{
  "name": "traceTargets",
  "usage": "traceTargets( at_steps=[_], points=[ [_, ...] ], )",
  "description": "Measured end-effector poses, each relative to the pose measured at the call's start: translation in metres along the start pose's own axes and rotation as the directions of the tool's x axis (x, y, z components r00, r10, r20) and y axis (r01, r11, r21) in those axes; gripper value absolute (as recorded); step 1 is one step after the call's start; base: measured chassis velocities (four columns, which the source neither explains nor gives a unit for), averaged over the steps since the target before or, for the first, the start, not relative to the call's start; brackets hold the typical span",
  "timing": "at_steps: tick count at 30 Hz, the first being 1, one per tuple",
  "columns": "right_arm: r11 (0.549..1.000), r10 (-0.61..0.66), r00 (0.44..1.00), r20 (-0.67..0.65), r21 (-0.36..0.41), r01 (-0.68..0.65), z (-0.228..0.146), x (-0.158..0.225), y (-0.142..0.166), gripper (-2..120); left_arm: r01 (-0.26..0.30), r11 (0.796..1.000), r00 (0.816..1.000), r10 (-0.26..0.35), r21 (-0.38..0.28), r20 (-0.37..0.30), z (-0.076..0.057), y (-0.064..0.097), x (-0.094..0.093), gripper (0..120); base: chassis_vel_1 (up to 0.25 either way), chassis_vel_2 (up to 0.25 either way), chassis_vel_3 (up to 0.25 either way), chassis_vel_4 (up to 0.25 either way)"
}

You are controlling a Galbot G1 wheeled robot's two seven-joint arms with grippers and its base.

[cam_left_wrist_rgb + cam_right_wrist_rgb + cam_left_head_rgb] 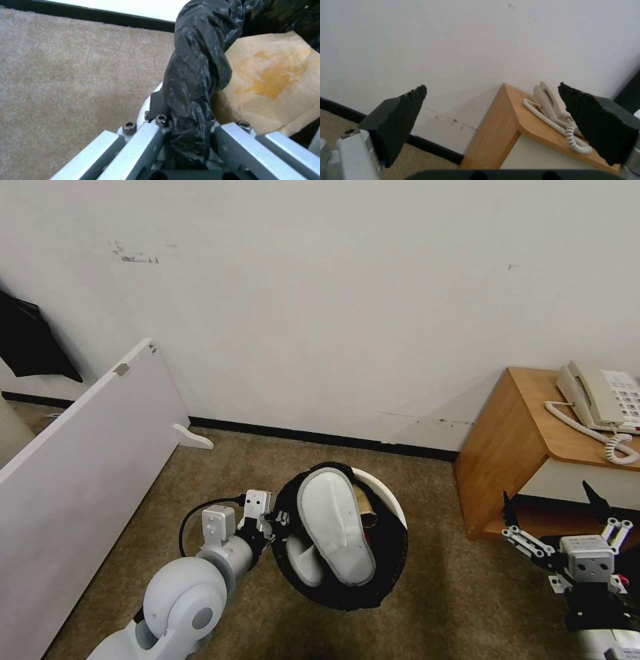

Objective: Pick up the trash bin, then pick up the garbage from the floor and place it into the trash bin.

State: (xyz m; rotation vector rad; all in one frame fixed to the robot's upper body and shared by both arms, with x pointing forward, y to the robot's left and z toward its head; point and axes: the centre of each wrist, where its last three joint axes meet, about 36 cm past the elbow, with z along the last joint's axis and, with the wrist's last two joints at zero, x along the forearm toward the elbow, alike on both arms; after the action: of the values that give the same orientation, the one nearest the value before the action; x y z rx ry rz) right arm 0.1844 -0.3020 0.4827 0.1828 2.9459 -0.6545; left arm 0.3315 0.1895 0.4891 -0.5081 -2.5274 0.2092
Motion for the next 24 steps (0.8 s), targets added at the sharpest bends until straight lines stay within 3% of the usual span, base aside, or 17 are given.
traceTargets(
  at_steps=[24],
  points=[
    [1.000,0.004,1.000,-0.016,-0.013,-0.004,0.0092,-0.0014,0.0014,100,0.011,1.000,1.000,-0.011,0.010,0.005,0.0038,0.0028,-0.0085,1,0.000,0.000,0.000,0.000]
  ],
)
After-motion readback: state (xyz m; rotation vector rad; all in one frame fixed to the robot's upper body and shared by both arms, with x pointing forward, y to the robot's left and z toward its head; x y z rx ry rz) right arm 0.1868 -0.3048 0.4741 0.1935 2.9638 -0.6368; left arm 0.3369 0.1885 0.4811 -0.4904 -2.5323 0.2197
